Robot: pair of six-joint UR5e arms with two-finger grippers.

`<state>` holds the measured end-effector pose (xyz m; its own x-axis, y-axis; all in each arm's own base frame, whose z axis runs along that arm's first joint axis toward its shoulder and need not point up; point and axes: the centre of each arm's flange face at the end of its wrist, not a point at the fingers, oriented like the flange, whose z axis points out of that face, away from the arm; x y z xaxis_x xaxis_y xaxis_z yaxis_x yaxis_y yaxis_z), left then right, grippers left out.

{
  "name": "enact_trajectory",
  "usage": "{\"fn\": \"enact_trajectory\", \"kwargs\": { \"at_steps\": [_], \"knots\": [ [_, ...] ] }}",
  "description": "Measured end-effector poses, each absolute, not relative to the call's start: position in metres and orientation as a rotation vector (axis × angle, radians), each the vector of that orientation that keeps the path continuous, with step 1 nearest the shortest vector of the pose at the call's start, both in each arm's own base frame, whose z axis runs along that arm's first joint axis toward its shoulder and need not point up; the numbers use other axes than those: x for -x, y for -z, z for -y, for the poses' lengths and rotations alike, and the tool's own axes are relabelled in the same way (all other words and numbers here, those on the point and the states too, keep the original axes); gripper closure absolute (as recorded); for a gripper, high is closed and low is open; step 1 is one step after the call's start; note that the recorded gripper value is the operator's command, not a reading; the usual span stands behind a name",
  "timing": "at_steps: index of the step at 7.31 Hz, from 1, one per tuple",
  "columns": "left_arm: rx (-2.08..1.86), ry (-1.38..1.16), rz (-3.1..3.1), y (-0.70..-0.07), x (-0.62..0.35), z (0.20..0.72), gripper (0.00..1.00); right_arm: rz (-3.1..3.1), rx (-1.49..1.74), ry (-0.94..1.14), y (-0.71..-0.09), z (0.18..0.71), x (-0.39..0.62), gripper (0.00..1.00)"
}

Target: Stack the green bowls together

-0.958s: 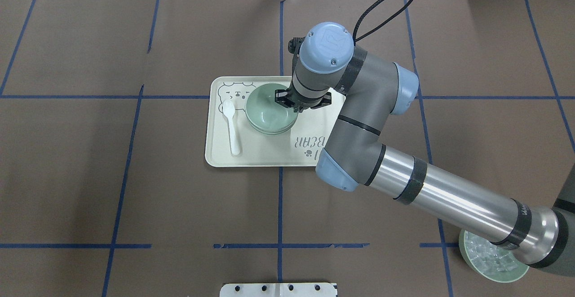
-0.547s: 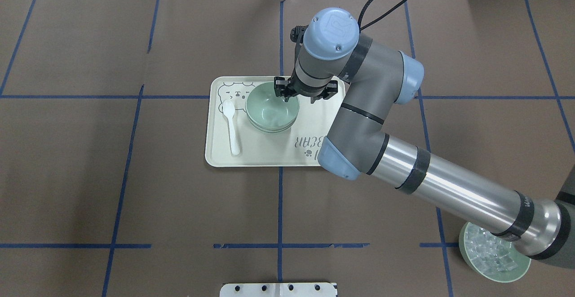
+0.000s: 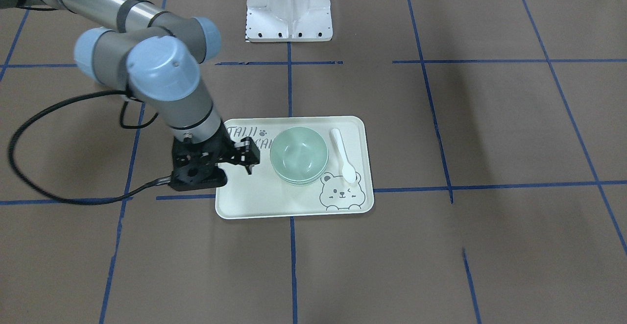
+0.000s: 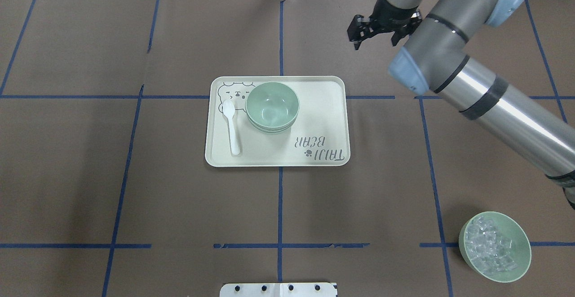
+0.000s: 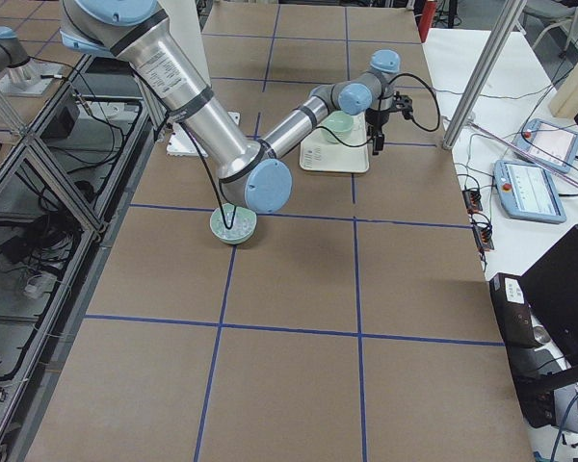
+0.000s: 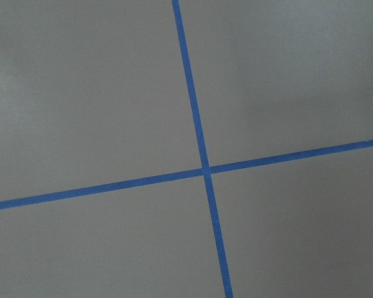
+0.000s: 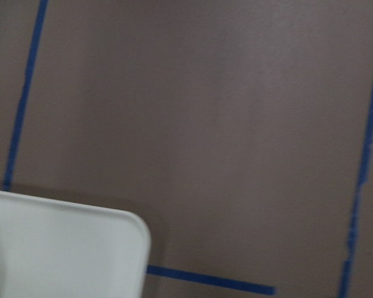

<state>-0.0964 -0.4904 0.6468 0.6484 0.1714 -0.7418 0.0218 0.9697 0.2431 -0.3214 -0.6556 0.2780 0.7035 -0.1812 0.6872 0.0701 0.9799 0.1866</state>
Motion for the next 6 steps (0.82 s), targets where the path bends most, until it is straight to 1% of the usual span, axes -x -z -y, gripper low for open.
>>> {"fn": "enact_trajectory", "kwargs": {
  "at_steps": [1,2,3,4,5,6],
  "knots": [
    [-0.228,-0.082,-0.861,-0.653,0.096,0.486,0.00,0.761,-0.166,0.209,-0.324,0.674,0.250,0.00],
    [-0.214,-0.091,-0.860,-0.657,0.090,0.481,0.00,0.761,-0.178,0.254,-0.370,0.681,0.180,0.00],
    [-0.183,-0.120,-0.863,-0.657,0.072,0.482,0.00,0.766,-0.184,0.279,-0.422,0.674,0.112,0.00],
    [-0.142,-0.145,-0.861,-0.651,0.053,0.486,0.00,0.764,-0.182,0.286,-0.476,0.651,0.052,0.00],
    [-0.121,-0.157,-0.851,-0.640,0.045,0.489,0.00,0.757,-0.167,0.270,-0.526,0.616,0.008,0.00],
    [-0.115,-0.162,-0.845,-0.631,0.042,0.487,0.00,0.751,-0.139,0.241,-0.563,0.577,-0.016,0.00]
  ]
}}
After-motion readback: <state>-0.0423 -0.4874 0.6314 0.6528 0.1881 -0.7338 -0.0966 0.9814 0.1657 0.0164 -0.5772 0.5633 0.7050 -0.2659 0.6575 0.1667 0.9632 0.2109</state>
